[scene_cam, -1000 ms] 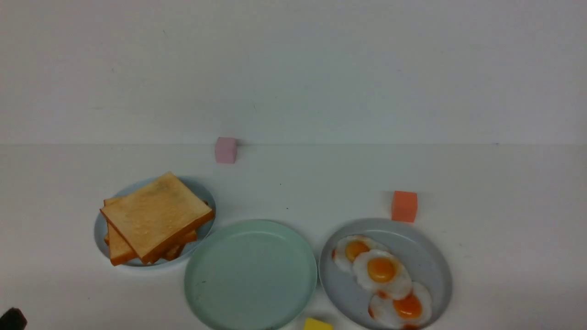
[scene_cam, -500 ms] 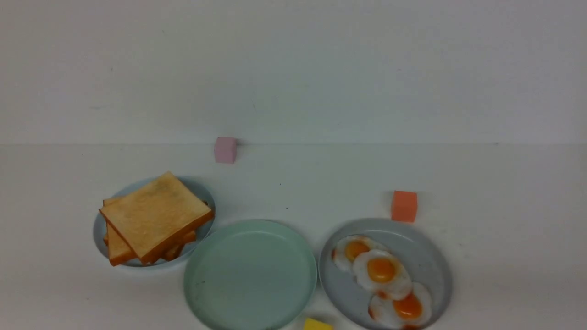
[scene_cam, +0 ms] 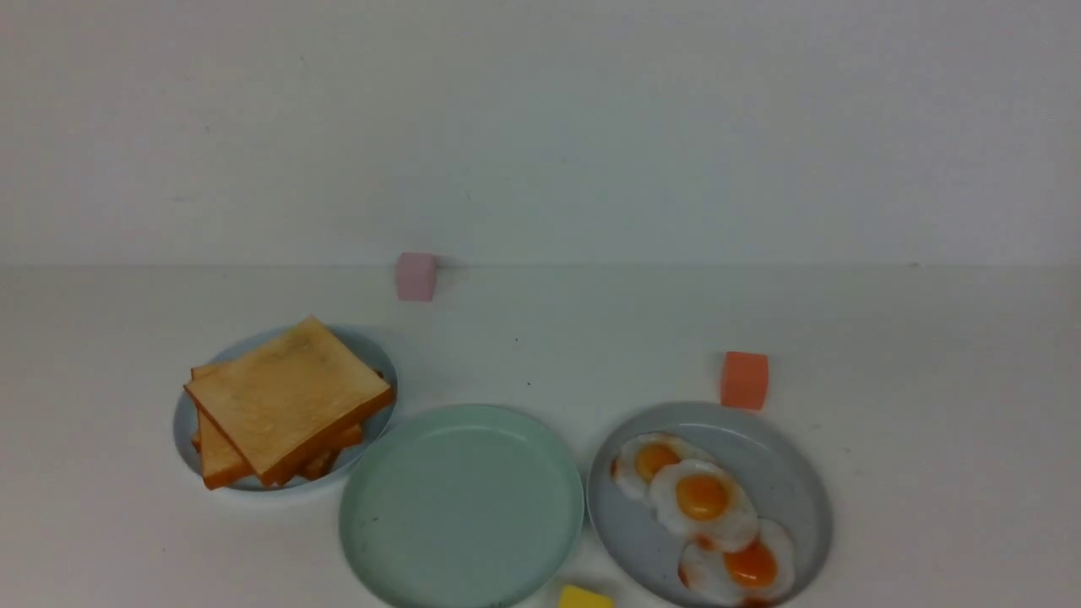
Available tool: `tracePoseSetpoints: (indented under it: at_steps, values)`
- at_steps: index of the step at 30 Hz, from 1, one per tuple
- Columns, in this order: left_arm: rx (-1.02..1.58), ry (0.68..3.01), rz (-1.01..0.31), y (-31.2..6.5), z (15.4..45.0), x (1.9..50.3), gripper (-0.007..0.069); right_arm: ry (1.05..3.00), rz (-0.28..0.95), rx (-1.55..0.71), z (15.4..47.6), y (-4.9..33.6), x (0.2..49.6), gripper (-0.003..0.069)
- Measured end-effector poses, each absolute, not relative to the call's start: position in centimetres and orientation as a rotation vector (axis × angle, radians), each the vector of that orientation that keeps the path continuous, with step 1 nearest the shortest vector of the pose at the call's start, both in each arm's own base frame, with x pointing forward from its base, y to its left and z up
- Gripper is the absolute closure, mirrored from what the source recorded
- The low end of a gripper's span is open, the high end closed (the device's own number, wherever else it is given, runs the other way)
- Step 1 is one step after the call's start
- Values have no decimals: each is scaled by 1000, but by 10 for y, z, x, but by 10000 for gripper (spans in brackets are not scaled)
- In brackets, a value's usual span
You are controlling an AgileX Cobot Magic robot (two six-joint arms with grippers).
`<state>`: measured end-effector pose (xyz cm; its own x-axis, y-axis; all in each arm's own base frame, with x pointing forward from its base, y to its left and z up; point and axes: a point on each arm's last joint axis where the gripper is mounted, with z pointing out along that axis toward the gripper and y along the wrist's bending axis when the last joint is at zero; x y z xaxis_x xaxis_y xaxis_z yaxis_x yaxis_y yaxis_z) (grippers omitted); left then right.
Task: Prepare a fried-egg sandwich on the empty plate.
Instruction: Use the left arm to grab a slice of bread
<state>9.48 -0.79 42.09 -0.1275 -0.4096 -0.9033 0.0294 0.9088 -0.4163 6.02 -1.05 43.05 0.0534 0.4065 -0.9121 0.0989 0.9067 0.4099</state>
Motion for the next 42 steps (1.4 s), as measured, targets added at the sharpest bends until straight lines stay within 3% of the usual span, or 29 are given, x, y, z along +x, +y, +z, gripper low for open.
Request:
tracePoseSetpoints:
  at_steps: [4,10,19,27,34,42]
  values:
    - [-345,1877,-328,-13,394,138,387,1737,191,427,398,-10,95,418]
    - [-565,2273,-339,-25,330,193,387,1976,318,294,346,11,108,418]
    - [-765,2497,-370,-18,296,258,387,2203,490,-6,327,39,106,412]
    - [-813,2609,-592,-1,264,306,349,2218,509,-170,325,46,107,398]
    - [-856,2656,-575,3,223,330,257,2205,511,-203,325,47,106,397]
    - [-885,2597,-539,8,204,345,259,2205,526,-199,326,48,106,397]
